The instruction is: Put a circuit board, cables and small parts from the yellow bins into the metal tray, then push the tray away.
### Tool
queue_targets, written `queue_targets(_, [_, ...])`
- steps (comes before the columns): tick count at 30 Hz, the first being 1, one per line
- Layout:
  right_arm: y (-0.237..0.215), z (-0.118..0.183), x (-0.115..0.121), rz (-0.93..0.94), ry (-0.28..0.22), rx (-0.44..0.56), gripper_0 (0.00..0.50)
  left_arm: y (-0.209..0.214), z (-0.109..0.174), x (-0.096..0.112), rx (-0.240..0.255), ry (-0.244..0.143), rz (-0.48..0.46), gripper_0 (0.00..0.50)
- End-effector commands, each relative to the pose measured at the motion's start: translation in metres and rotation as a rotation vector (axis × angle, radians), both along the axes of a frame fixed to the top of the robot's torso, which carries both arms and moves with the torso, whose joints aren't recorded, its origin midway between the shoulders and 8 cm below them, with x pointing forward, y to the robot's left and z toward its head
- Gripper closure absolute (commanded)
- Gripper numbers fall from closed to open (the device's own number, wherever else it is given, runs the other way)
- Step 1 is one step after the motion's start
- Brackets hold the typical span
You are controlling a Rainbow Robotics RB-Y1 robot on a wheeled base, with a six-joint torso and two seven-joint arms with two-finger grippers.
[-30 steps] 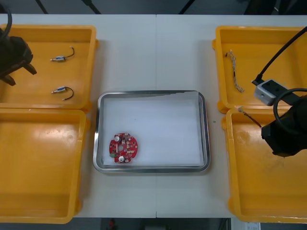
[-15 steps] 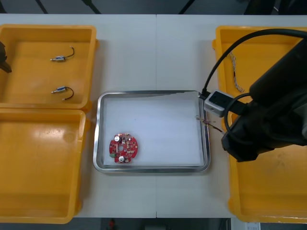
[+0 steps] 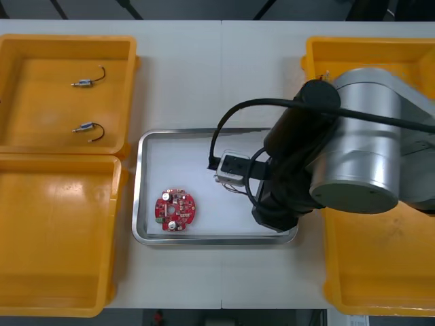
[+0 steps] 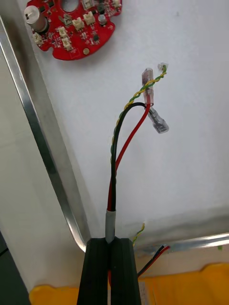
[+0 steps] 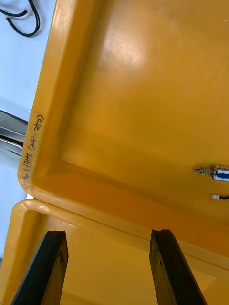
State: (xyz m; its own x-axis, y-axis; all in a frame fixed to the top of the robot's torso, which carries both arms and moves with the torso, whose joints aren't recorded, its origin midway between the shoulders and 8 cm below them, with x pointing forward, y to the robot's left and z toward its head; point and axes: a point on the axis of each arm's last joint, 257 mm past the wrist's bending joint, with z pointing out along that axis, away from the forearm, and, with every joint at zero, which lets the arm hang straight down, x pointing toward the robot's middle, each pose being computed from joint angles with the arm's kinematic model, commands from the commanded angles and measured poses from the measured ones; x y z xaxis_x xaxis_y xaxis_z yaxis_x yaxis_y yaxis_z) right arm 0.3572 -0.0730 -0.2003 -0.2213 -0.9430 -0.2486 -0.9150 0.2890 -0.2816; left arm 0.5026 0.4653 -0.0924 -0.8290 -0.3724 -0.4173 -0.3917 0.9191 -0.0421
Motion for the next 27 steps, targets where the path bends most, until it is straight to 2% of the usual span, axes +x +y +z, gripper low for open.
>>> queue_targets(1, [0.028, -0.011, -0.001, 0.105, -0.038, -0.013, 0.5, -0.006, 0.029, 0.016, -0.01, -0.074, -0.005, 0.0])
queue_targets(3, [0.03, -0.017, -0.001, 0.111, -0.043, -0.023, 0.5, -0.008, 0.028, 0.018, -0.034, -0.082, 0.029, 0.0])
queue_targets(5, [0.032, -0.027, 0.0, 0.121, -0.055, -0.042, 0.5, -0.016, 0.026, 0.024, -0.078, -0.105, 0.086, 0.0])
queue_targets(9, [0.034, -0.045, 0.004, 0.125, -0.058, -0.062, 0.5, -0.021, 0.024, 0.036, -0.125, -0.15, 0.19, 0.0])
queue_targets(14, [0.039, -0.067, 0.013, 0.124, -0.054, -0.068, 0.5, -0.026, 0.029, 0.053, -0.214, -0.219, 0.377, 0.0])
queue_targets(18, [0.043, -0.082, 0.021, 0.114, -0.045, -0.069, 0.5, -0.041, 0.037, 0.079, -0.329, -0.263, 0.557, 0.0])
queue_targets(21, [0.043, -0.087, 0.024, 0.109, -0.04, -0.073, 0.5, -0.048, 0.043, 0.093, -0.385, -0.287, 0.657, 0.0])
queue_targets(26, [0.044, -0.089, 0.026, 0.107, -0.043, -0.076, 0.5, -0.057, 0.052, 0.119, -0.508, -0.335, 0.848, 0.0])
queue_targets(27, [0.044, -0.089, 0.025, 0.109, -0.043, -0.076, 0.472, -0.059, 0.055, 0.124, -0.528, -0.347, 0.872, 0.0])
